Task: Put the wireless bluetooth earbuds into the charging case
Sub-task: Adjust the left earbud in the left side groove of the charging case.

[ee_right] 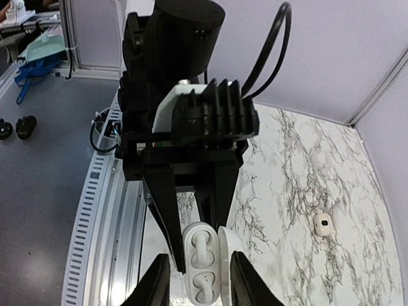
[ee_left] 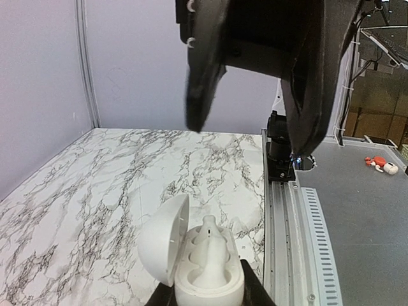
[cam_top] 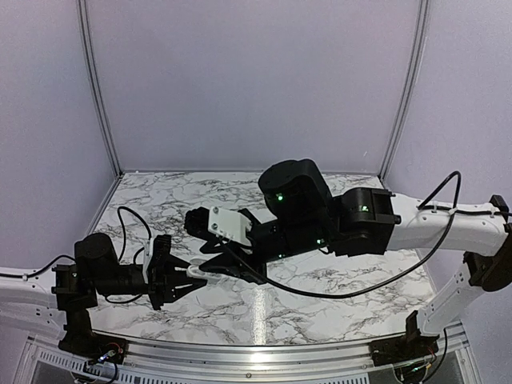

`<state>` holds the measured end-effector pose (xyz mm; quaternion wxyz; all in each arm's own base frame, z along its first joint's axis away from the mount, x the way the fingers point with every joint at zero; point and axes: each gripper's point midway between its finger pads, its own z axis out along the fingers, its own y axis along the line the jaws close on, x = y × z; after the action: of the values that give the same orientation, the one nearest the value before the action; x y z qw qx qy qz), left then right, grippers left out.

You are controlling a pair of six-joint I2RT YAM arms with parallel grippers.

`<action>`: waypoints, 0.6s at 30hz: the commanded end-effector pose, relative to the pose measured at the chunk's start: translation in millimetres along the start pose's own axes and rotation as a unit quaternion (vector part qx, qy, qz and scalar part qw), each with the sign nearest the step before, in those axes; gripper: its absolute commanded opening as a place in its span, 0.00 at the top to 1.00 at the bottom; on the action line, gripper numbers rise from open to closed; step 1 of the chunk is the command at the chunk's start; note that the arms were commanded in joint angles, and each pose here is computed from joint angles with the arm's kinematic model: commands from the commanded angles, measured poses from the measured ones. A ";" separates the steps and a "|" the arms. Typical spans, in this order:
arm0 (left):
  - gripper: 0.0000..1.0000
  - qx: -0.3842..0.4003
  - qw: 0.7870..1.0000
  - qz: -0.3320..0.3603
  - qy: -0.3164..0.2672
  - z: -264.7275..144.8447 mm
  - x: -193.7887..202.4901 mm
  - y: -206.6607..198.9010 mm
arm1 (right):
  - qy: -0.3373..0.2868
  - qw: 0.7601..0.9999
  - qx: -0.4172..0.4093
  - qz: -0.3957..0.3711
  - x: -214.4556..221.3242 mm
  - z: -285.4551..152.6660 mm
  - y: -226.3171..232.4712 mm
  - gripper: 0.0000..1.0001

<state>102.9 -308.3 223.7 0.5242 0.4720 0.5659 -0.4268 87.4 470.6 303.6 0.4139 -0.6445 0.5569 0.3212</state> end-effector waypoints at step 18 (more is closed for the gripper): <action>1.00 -0.013 1.000 -0.016 0.020 10.7 -8.2 8.9 | 0.121 0.988 0.079 -0.058 24.9 16.9 -9.6 0.81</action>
<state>108.9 -316.3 217.6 0.4998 0.4713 0.5935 -0.4195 99.8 473.4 262.4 0.3965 -0.6768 0.5916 0.1862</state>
